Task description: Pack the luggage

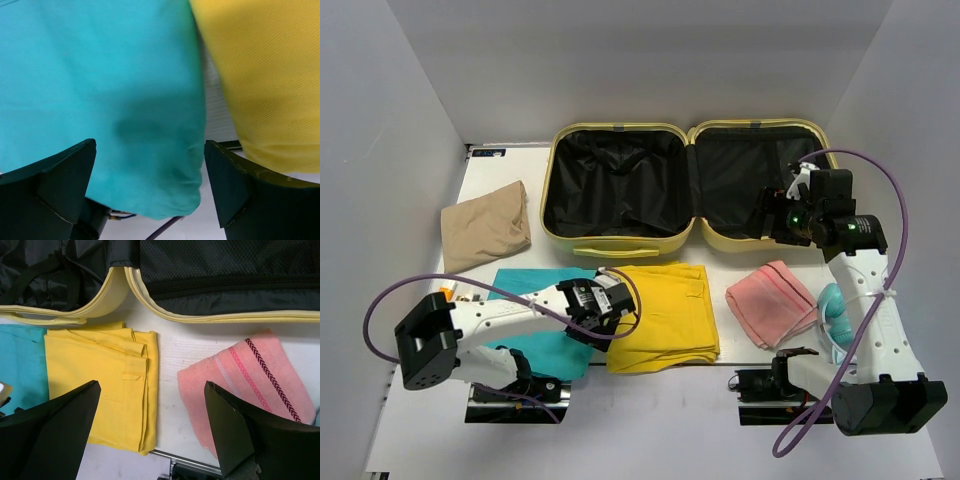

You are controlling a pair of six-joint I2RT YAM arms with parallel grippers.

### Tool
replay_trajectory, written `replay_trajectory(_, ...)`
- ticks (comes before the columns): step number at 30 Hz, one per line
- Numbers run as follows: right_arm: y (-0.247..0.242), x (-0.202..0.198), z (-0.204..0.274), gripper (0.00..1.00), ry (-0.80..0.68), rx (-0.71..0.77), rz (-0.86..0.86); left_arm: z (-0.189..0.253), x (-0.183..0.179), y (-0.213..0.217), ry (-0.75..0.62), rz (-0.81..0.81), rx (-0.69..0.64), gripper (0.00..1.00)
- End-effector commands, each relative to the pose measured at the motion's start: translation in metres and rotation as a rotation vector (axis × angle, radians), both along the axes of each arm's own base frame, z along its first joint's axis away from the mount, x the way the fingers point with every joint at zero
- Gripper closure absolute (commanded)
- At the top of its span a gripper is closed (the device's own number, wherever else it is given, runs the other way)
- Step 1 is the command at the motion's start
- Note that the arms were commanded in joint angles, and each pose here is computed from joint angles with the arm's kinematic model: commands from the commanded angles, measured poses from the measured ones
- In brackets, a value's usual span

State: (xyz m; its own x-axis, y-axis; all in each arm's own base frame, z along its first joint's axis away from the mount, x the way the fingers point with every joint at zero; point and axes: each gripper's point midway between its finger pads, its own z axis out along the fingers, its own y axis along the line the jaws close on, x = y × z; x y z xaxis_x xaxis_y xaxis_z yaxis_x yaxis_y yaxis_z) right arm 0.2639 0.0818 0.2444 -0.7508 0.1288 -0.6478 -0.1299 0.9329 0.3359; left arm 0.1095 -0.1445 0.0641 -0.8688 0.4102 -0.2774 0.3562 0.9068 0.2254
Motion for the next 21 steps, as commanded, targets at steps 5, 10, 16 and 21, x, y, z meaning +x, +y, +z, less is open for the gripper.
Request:
replay_trajectory(5,0.0,0.001,-0.011,0.1,0.014,0.024,-0.041,-0.022,0.0,0.007,-0.035,0.06,0.046,0.0)
replay_trajectory(10,0.002,0.0,-0.013,0.1,0.016,0.034,-0.033,-0.035,-0.004,0.034,-0.034,0.156,0.106,0.0)
replay_trajectory(16,0.006,-0.001,-0.008,0.1,-0.008,0.056,-0.017,-0.049,0.001,0.047,-0.018,0.233,0.109,0.0)
replay_trajectory(21,0.003,-0.007,-0.012,0.1,-0.017,0.049,-0.031,-0.05,0.011,0.043,-0.022,0.233,0.102,0.0)
